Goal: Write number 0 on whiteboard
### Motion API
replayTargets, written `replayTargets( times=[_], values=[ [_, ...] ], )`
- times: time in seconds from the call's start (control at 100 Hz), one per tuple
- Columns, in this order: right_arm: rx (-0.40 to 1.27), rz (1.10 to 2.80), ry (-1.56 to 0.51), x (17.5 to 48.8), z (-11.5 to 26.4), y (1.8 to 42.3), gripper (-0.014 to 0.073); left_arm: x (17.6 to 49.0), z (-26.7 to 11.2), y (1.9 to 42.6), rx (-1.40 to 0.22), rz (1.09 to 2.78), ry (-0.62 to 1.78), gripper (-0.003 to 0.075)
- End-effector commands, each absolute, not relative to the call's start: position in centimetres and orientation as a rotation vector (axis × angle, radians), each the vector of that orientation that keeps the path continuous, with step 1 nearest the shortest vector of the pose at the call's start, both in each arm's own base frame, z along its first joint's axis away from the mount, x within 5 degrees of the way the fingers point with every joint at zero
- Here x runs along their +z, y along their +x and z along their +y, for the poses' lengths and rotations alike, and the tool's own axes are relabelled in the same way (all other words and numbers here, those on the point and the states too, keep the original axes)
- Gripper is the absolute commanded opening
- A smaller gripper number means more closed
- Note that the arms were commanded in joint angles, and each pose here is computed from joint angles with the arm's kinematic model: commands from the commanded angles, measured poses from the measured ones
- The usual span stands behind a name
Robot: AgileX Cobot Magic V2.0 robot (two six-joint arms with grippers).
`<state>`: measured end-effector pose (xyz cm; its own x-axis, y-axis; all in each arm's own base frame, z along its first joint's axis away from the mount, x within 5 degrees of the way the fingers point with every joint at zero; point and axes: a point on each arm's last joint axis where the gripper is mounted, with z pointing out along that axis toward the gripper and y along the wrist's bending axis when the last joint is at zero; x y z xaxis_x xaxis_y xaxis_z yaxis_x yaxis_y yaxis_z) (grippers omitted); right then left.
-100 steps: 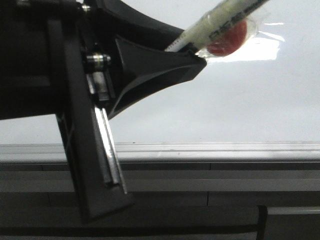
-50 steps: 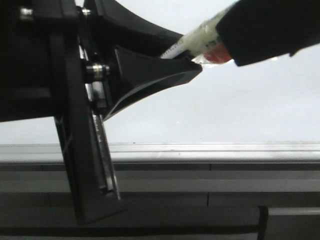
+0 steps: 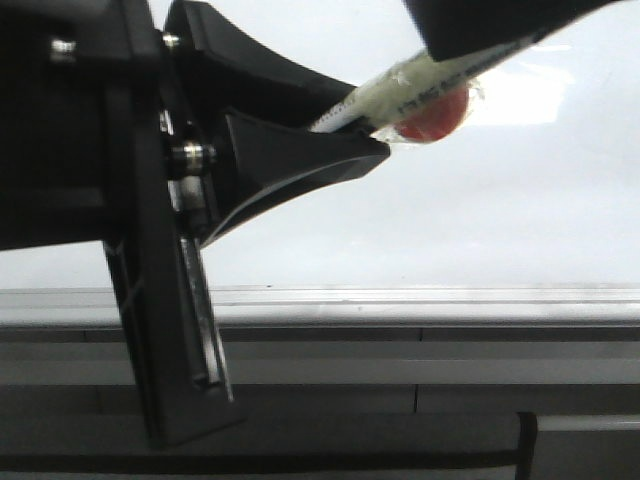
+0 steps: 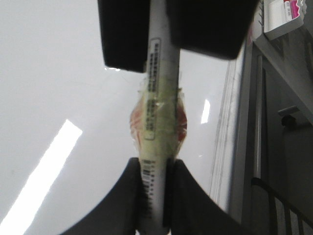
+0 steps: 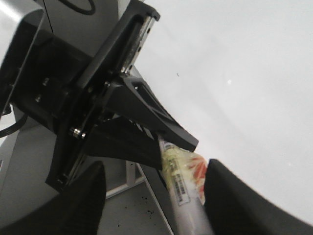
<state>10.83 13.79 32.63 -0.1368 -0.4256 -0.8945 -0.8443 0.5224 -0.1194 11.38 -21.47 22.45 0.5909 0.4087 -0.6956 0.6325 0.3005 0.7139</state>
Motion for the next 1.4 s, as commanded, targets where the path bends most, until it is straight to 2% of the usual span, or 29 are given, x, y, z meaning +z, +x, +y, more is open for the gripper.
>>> replayTargets(
  times=[0.0,0.66,0.71,0.78,0.88,1.12,1.19,1.26,1.39],
  values=[
    [0.521,1.658,-1.013,34.47,13.8,11.06,0.038,24.34,-21.61,11.59,-0.197,0.94,1.199,-0.0019],
    [0.519,1.662,-1.018,34.42,13.79,11.04,0.0377,24.7,-21.57,11.59,-0.198,0.918,1.167,-0.0019],
    [0.519,1.662,-1.018,34.42,13.79,11.04,0.0341,24.7,-21.57,11.59,-0.198,0.918,1.167,-0.002],
    [0.519,1.662,-1.018,34.42,13.79,11.04,0.0213,24.7,-21.57,11.59,-0.198,0.918,1.167,-0.002],
    [0.517,1.66,-1.018,34.43,13.79,11.05,-0.0076,24.74,-21.57,11.59,-0.198,0.915,1.163,-0.002],
    [0.514,1.654,-1.017,34.47,13.79,11.08,-0.0069,24.96,-21.25,12.04,-0.191,0.961,1.092,-0.0014],
    [0.514,1.647,-1.01,34.56,13.8,11.11,-0.0069,25.06,-21.17,12.13,-0.189,0.967,1.073,0.0024],
    [0.514,1.641,-1.005,34.62,13.81,11.14,-0.0069,25.07,-21.14,12.18,-0.188,0.972,1.067,0.0109],
    [0.516,1.608,-0.977,34.98,13.84,11.28,-0.0069,25.24,-21.07,12.23,-0.186,0.966,1.045,0.0349]
  ],
)
